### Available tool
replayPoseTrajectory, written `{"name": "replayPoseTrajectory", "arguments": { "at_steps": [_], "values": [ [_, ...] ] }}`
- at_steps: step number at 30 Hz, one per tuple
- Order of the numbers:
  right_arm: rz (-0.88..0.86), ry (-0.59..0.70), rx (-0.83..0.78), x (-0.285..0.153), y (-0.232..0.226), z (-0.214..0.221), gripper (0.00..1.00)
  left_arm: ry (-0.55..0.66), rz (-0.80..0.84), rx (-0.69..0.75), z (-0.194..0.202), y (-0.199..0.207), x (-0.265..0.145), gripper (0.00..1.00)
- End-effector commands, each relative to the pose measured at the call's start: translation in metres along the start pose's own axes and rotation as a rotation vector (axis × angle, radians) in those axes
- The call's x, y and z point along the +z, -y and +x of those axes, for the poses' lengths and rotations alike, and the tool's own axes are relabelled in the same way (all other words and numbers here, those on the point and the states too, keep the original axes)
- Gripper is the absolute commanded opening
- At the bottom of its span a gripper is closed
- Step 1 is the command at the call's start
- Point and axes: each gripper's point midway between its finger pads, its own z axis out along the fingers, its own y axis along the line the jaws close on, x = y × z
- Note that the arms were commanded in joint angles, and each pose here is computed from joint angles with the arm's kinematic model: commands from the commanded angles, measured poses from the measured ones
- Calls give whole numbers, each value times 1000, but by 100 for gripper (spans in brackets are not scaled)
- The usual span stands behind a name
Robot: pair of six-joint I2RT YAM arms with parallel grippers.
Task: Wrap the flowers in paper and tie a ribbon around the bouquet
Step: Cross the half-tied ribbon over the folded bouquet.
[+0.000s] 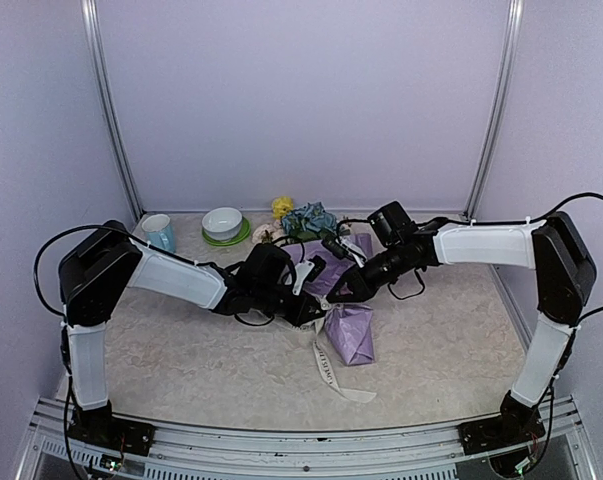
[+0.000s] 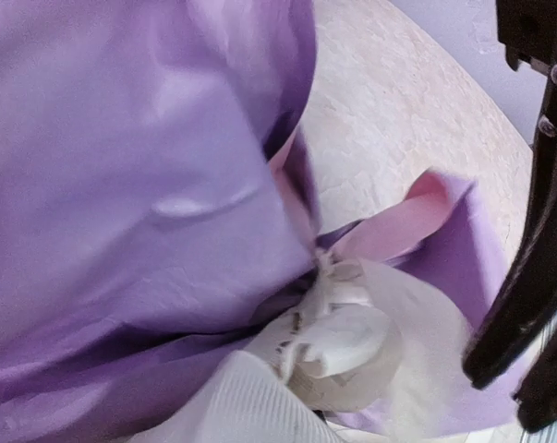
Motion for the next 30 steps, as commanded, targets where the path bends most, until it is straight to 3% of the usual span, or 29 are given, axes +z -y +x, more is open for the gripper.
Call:
{"name": "replayPoseTrajectory", "arguments": {
  "at_steps": [1,3,5,12,19,25,30],
  "values": [
    [-28,-22,-7,2,-6,2,22,39,17,-8,-12,-4,3,0],
    [-12,-21,-35,-1,-5,-6,33,34,15,-11,-9,-5,3,0],
    [11,-20,-68,-6,-3,-15,35,30,13,-13,-7,-7,4,0],
    [136,13,-70,-18,30,-43,30,30,21,-12,-6,-6,4,0],
    [124,-101,-37,13,55,-11,18,29,24,-11,-6,-7,4,0],
    [37,-110,-61,20,42,3,19,29,26,-12,-5,-6,4,0],
    [-30,-98,-72,20,30,8,27,29,30,-13,-5,-6,4,0]
  ]
}}
